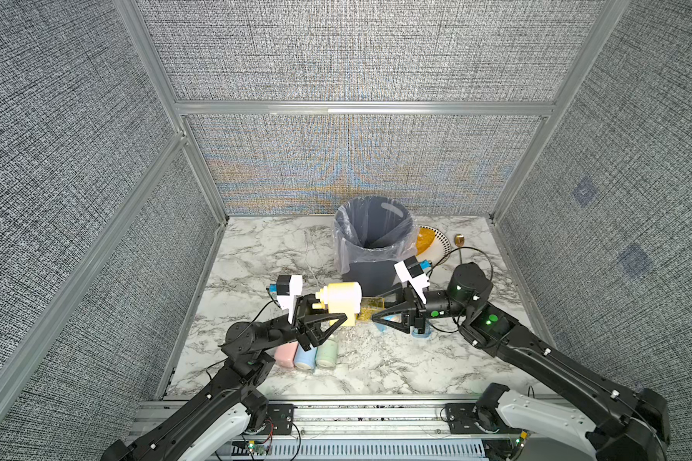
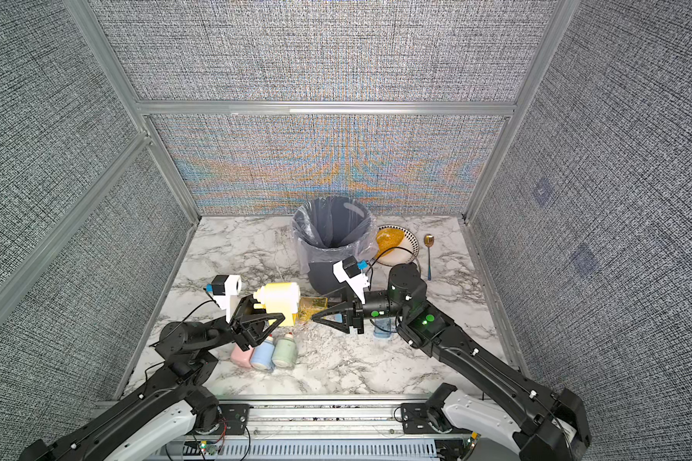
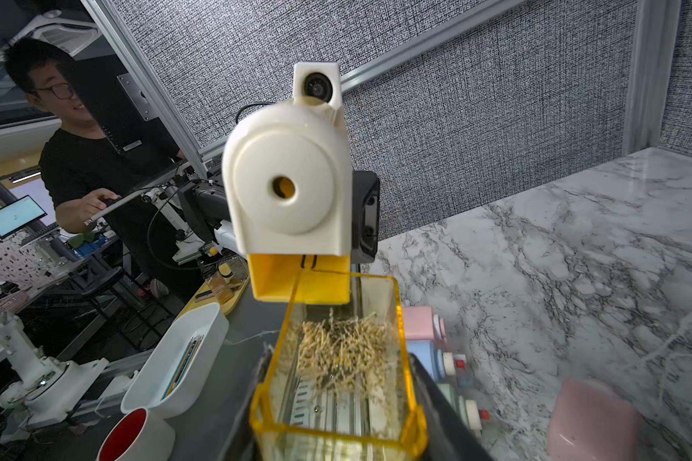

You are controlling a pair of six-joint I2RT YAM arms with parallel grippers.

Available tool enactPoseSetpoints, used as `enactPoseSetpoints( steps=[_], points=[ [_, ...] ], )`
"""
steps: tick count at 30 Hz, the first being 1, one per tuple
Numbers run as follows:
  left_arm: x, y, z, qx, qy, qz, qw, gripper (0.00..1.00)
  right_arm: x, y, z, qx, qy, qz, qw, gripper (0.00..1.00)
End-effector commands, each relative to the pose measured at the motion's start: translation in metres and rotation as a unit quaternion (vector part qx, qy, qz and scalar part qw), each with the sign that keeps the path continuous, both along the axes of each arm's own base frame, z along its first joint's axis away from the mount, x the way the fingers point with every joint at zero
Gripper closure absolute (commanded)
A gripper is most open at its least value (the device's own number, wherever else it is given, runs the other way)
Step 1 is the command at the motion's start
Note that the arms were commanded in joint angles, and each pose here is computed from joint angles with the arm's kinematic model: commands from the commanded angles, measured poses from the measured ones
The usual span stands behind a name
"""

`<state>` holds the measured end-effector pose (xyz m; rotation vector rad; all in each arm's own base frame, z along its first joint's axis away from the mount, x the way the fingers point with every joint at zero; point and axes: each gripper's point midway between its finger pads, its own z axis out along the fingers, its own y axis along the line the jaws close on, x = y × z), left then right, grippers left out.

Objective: Take out the pencil sharpener tray and clean the shavings
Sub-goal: Open the container of the pencil sharpener, then pour the shavings into the trash bin.

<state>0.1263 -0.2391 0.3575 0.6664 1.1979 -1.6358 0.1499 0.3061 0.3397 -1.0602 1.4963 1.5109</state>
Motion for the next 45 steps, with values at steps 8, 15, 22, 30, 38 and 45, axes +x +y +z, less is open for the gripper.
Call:
enactPoseSetpoints(
  steps=[8,15,22,30,38,45],
  points=[
    [-0.006,0.006,0.01,-0.001,-0.031,0.013,0.999,0.9,0.003,-0.015,0.005,0.0,-0.017,-0.024,1.0,0.65],
    [-0.006,0.008,0.003,0.025,-0.03,0.031,0.999,0.9,0.019,-0.021,0.013,-0.021,-0.063,-0.083,0.994,0.65],
    [-0.005,0.012,-0.013,0.047,-0.02,0.05,0.997,0.9,0.046,-0.025,0.022,-0.055,-0.123,-0.15,0.979,0.65],
    [-0.006,0.016,-0.026,0.058,-0.012,0.063,0.996,0.9,0.082,-0.022,0.036,-0.077,-0.152,-0.209,0.963,0.65],
    [-0.002,0.017,-0.037,0.065,-0.005,0.076,0.995,0.9,0.125,-0.012,0.045,-0.098,-0.117,-0.267,0.951,0.65],
    [0.01,0.011,-0.052,0.09,0.004,0.089,0.992,0.9,0.166,0.001,0.037,-0.118,-0.037,-0.313,0.942,0.65]
  ],
)
